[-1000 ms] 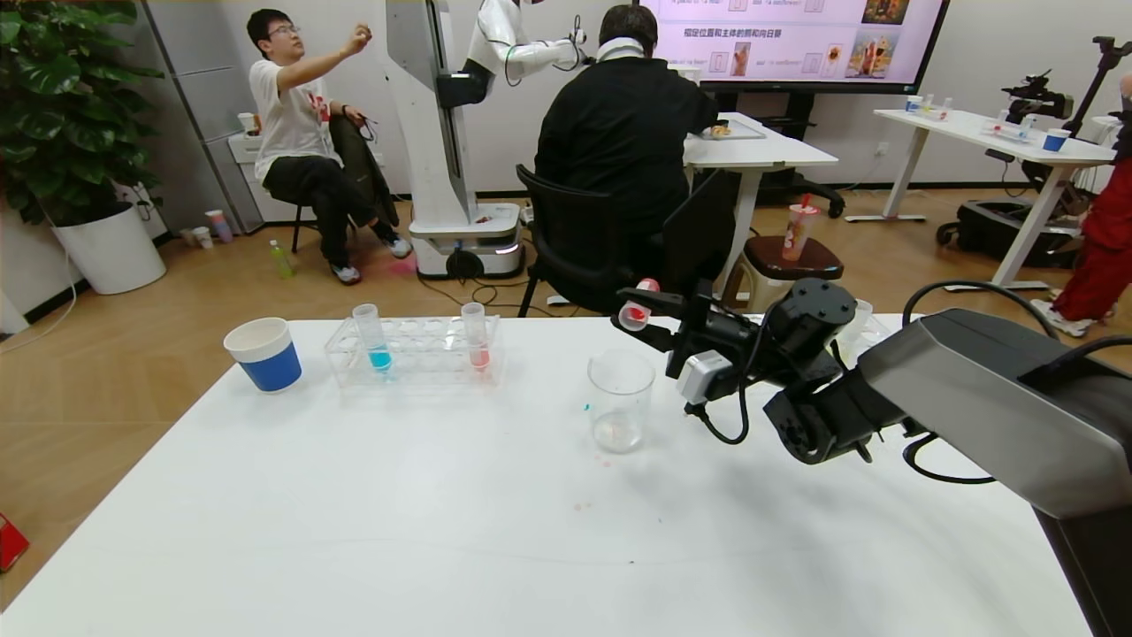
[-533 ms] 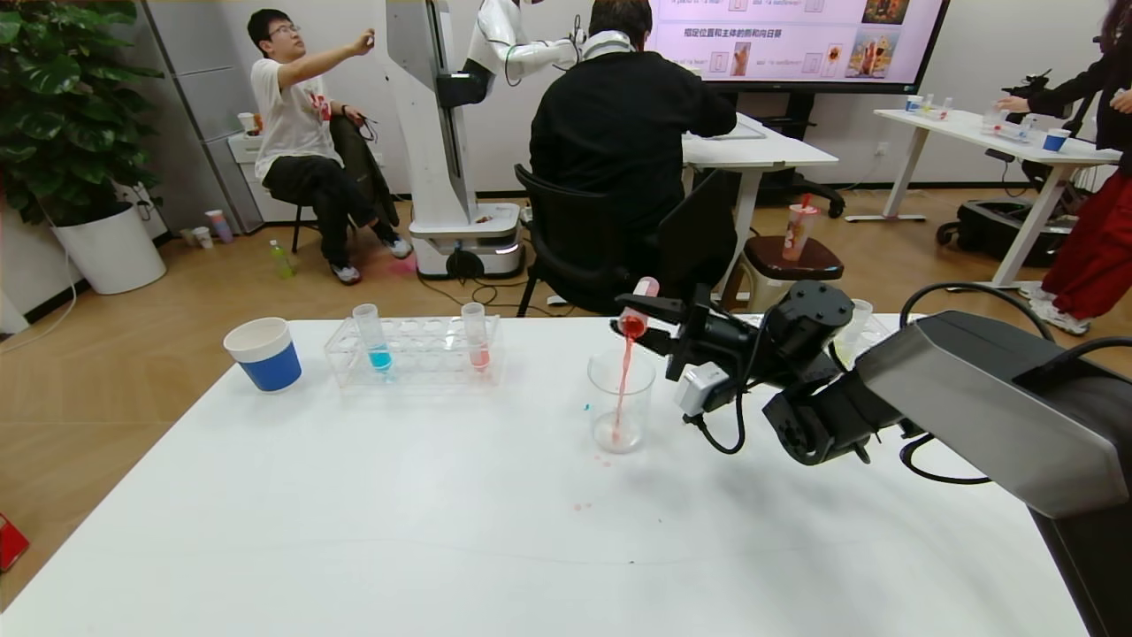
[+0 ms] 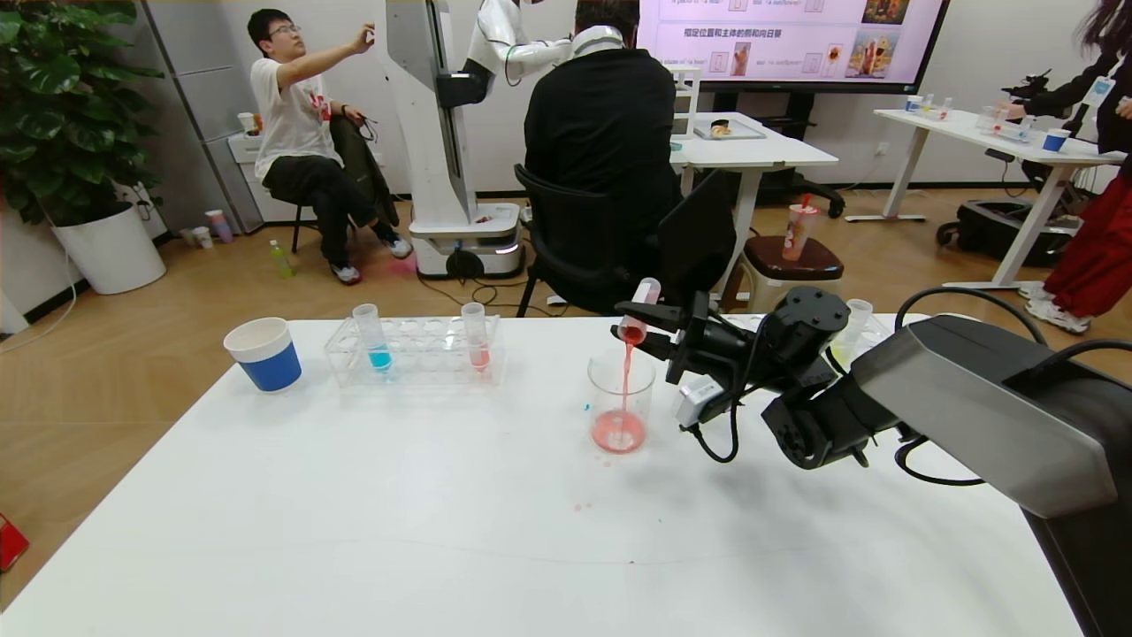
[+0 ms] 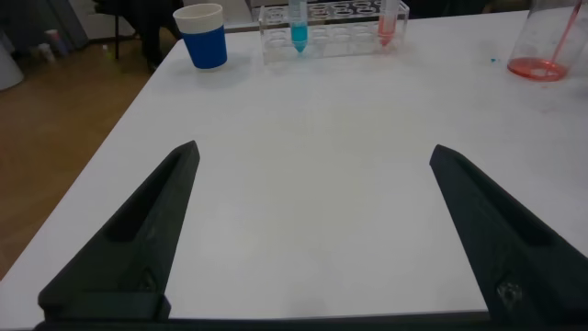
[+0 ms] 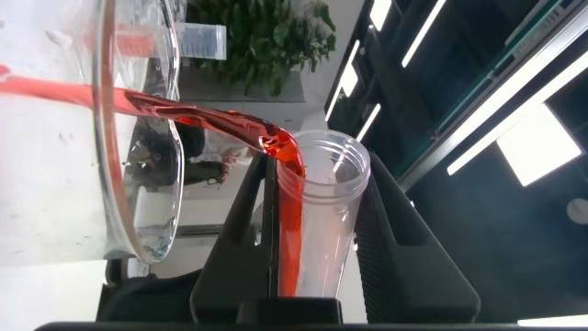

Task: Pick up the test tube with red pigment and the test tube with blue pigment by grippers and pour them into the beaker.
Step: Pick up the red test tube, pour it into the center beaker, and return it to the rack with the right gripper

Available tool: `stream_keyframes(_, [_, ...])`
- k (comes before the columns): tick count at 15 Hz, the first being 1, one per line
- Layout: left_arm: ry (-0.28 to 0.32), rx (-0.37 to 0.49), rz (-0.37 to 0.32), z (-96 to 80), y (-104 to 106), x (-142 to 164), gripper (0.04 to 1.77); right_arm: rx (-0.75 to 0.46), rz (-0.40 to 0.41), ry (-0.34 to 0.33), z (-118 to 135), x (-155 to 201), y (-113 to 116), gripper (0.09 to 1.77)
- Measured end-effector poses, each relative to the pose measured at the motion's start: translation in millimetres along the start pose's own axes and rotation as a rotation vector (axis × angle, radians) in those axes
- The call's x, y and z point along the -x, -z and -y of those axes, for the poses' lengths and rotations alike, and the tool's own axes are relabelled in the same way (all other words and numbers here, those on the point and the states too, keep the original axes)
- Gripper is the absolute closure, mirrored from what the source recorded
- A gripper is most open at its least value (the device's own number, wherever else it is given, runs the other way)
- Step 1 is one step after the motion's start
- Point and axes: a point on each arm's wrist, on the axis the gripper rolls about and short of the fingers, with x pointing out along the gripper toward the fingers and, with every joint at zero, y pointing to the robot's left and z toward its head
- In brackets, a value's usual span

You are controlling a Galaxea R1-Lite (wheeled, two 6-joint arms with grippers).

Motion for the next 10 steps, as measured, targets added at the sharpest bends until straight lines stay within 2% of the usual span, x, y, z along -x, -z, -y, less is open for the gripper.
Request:
stream_keyframes(5, [0.0, 0.0, 0.0, 0.0, 0.0, 0.0, 0.06, 0.111, -0.001, 0.006, 2.8, 0.0, 1.6, 1.37])
stream_keyframes(10, [0.0, 0.0, 0.0, 0.0, 0.0, 0.0, 0.06, 0.205, 0.023, 0.038, 17.4, -5.0, 5.6, 1.37])
